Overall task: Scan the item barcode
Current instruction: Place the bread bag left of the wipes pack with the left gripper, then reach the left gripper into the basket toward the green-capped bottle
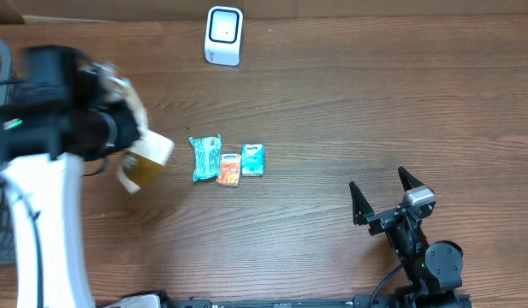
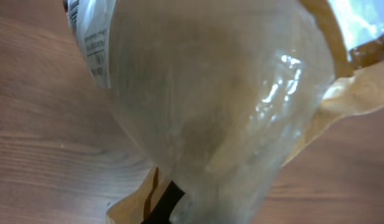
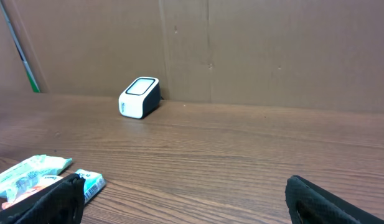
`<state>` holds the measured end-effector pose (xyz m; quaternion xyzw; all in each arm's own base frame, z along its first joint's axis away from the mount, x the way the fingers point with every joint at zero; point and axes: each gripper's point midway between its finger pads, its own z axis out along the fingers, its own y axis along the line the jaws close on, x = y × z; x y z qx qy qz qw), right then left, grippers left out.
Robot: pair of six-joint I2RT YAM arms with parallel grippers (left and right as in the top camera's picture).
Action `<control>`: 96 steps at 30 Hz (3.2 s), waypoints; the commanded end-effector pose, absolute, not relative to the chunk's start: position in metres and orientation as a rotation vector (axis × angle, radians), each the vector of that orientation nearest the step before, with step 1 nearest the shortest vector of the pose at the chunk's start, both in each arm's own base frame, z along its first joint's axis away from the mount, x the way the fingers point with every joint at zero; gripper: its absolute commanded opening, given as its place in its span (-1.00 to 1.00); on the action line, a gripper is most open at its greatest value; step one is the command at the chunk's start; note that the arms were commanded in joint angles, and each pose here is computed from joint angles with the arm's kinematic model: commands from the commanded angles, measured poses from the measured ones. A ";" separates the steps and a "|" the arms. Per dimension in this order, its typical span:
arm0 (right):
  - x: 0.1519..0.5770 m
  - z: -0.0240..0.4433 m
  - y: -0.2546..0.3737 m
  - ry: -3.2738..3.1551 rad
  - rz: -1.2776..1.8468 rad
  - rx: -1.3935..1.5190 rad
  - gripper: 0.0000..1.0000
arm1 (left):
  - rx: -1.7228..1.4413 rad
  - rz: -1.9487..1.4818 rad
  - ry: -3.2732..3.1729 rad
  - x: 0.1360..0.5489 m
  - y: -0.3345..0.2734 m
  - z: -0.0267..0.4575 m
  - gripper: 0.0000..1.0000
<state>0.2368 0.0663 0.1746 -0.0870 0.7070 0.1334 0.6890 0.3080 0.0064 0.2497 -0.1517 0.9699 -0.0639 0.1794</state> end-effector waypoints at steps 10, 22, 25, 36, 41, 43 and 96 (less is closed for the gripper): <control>0.237 0.172 0.067 1.580 0.302 -0.195 1.00 | -0.131 0.070 3.006 0.328 0.012 0.111 -0.91; 0.237 0.172 0.067 1.580 0.302 -0.195 1.00 | -0.110 0.075 3.102 0.334 0.012 0.070 -0.02; 0.237 0.172 0.067 1.580 0.302 -0.195 1.00 | -0.108 0.068 3.085 0.340 0.012 0.078 0.15; 0.237 0.172 0.067 1.580 0.302 -0.195 1.00 | -0.277 -0.038 2.742 0.406 0.009 0.236 0.15; 0.237 0.172 0.067 1.580 0.302 -0.195 1.00 | -0.458 -0.034 2.427 0.423 0.044 0.341 0.78; 0.237 0.172 0.067 1.580 0.302 -0.195 1.00 | -0.563 0.013 2.309 0.420 0.075 0.372 0.96; 0.237 0.172 0.067 1.580 0.302 -0.194 1.00 | -0.909 0.339 2.381 0.405 0.428 0.079 1.00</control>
